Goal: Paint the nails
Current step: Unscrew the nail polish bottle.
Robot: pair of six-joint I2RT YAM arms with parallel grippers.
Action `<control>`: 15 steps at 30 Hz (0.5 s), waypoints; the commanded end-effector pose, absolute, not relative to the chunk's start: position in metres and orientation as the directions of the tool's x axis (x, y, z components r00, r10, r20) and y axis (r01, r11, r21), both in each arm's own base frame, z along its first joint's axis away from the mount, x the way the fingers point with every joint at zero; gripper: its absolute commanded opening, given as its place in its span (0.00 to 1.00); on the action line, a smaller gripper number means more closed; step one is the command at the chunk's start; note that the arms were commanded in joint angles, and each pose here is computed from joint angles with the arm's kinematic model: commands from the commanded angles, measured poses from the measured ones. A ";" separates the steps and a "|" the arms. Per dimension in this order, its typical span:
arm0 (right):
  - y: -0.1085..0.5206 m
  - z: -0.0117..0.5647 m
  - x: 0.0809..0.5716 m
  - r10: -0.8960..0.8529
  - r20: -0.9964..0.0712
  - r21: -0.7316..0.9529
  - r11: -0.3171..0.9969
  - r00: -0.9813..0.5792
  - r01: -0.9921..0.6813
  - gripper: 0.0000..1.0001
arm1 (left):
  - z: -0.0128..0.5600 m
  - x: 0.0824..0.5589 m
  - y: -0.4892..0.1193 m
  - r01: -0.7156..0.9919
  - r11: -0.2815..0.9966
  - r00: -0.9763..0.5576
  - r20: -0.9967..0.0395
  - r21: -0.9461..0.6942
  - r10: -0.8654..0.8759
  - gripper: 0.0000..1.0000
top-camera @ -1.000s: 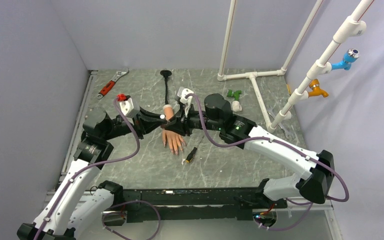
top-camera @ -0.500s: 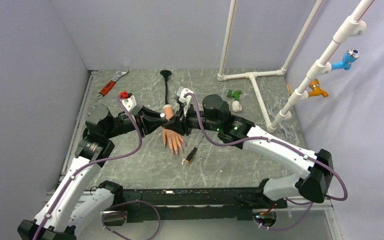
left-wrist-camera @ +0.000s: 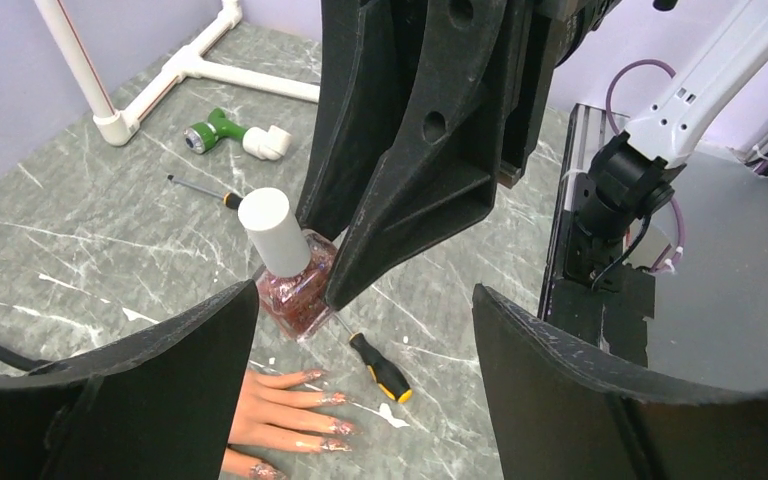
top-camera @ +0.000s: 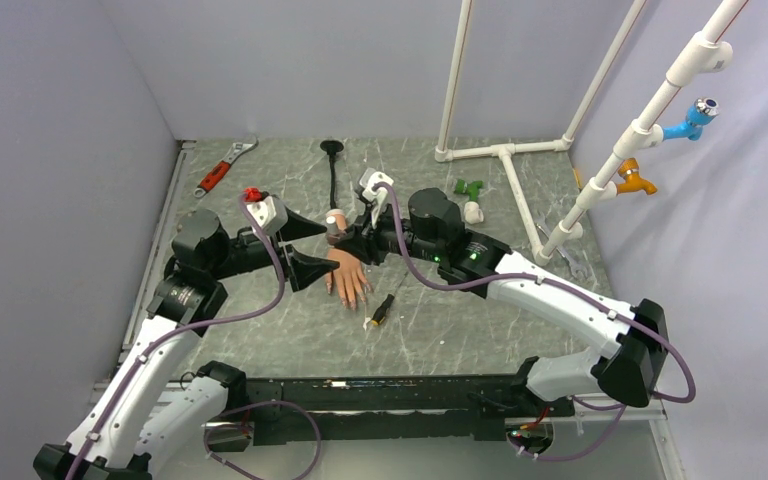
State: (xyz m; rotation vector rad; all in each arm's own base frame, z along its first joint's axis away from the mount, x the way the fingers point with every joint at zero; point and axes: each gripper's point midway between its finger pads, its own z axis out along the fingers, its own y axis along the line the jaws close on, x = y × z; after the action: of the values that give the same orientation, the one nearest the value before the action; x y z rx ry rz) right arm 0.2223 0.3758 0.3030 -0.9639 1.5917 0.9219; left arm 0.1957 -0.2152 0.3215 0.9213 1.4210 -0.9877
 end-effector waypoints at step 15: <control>0.336 0.309 0.214 -0.172 -0.980 0.013 0.442 -0.099 -0.897 0.00 | 0.341 0.182 -0.212 0.954 0.291 0.063 -0.998 0.069 0.029 0.77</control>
State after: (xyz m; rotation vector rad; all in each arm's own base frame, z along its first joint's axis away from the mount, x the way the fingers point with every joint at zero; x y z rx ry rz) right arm 0.2189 0.3475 0.2991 -0.9678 1.6041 0.8218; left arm 0.1892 -0.2109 0.3214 0.9730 1.3874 -0.9426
